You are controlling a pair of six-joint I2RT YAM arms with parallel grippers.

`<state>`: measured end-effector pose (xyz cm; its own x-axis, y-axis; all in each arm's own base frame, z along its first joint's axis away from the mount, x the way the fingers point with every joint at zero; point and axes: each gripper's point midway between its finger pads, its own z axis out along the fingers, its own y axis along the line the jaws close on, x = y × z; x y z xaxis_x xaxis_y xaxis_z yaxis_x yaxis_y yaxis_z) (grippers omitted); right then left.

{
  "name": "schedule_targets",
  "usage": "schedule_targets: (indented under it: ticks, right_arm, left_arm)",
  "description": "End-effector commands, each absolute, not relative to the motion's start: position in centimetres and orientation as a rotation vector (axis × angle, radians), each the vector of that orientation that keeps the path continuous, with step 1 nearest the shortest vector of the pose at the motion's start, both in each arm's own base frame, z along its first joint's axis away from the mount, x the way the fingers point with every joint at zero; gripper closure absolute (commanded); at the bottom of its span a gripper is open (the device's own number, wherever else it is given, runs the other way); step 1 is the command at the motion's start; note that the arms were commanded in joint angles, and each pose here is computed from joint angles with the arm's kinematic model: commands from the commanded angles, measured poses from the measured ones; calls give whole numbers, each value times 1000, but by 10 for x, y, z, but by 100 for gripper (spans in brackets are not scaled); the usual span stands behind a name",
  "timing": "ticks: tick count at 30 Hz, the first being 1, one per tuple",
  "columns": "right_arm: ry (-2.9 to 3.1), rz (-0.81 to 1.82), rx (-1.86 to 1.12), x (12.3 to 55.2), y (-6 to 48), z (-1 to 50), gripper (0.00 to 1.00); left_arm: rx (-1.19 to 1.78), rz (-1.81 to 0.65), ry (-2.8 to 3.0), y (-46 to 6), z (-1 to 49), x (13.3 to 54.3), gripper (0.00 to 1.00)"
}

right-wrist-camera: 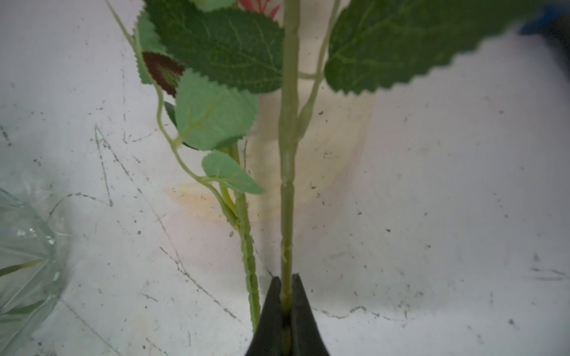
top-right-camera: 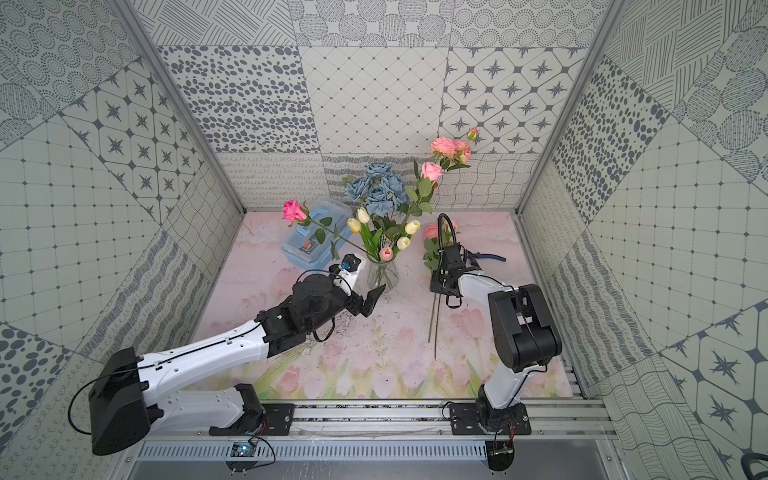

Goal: Pick out pink flowers from the vase
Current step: Place the flower at the center of the board.

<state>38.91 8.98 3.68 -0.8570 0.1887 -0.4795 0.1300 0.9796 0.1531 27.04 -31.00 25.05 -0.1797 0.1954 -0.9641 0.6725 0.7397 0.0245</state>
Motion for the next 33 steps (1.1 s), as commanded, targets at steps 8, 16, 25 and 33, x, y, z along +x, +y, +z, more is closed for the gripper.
schedule_targets:
  ticks: [8, 16, 25, 33]
  right_arm:
    - [2540, 200, 225, 406, 92, 43, 66]
    - [2388, 202, 257, 396, 81, 99, 22]
    - [2071, 308, 302, 362, 68, 189, 15]
    - [2057, 378, 304, 359, 76, 190, 15]
  left_arm:
    - [668, -474, 1679, -319, 254, 282, 3]
    - [632, -361, 1635, -318, 251, 299, 8]
    - [587, -212, 1495, -327, 277, 324, 24]
    - [522, -144, 1455, -339, 282, 346, 31]
